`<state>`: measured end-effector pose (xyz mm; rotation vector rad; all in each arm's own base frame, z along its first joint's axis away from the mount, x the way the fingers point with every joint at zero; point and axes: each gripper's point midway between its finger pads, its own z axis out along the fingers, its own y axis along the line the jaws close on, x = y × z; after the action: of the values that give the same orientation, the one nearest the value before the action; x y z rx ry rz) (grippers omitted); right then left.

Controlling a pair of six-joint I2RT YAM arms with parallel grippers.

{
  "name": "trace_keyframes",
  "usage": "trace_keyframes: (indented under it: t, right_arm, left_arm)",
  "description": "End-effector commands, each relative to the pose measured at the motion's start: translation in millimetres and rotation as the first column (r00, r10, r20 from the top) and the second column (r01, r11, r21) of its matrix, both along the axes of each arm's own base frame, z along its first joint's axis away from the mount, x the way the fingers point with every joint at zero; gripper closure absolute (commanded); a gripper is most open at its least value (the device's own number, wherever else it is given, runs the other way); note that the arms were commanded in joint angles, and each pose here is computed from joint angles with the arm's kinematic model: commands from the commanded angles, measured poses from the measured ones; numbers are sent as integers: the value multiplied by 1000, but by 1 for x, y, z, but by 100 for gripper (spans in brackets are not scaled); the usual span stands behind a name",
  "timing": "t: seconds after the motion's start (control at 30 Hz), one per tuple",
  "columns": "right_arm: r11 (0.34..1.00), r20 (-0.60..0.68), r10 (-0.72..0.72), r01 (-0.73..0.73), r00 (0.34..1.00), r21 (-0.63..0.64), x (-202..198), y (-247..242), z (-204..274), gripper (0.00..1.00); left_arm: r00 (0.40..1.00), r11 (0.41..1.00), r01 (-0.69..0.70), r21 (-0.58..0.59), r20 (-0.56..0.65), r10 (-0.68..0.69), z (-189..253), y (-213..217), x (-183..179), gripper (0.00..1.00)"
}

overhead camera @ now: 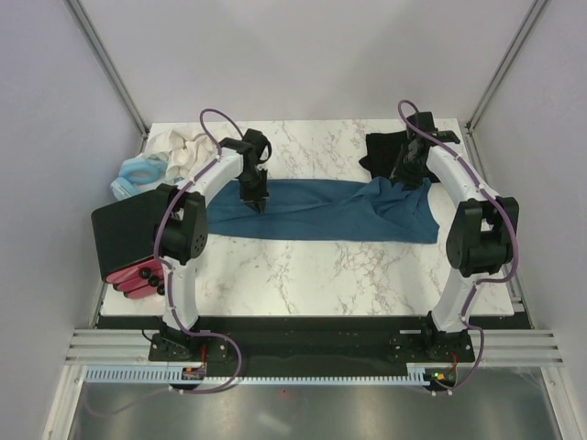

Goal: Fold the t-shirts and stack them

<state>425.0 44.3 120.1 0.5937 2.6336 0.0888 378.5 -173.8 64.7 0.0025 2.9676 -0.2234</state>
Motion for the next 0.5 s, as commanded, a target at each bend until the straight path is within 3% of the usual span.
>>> trace_keyframes:
  t: [0.0, 0.37, 0.47]
  right_arm:
    - [997, 1, 23, -23, 1000, 71, -3, 20, -6, 61]
    - [979, -4, 129, -127, 992, 157, -12, 62, -12, 67]
    - [971, -15, 179, -174, 984, 166, -17, 83, -17, 67]
  left_arm:
    - [999, 999, 49, 14, -1, -49, -13, -3, 0, 78]
    - [999, 999, 29, 34, -25, -28, -14, 1, -14, 78]
    - [1000, 996, 9, 86, -29, -7, -24, 12, -18, 78]
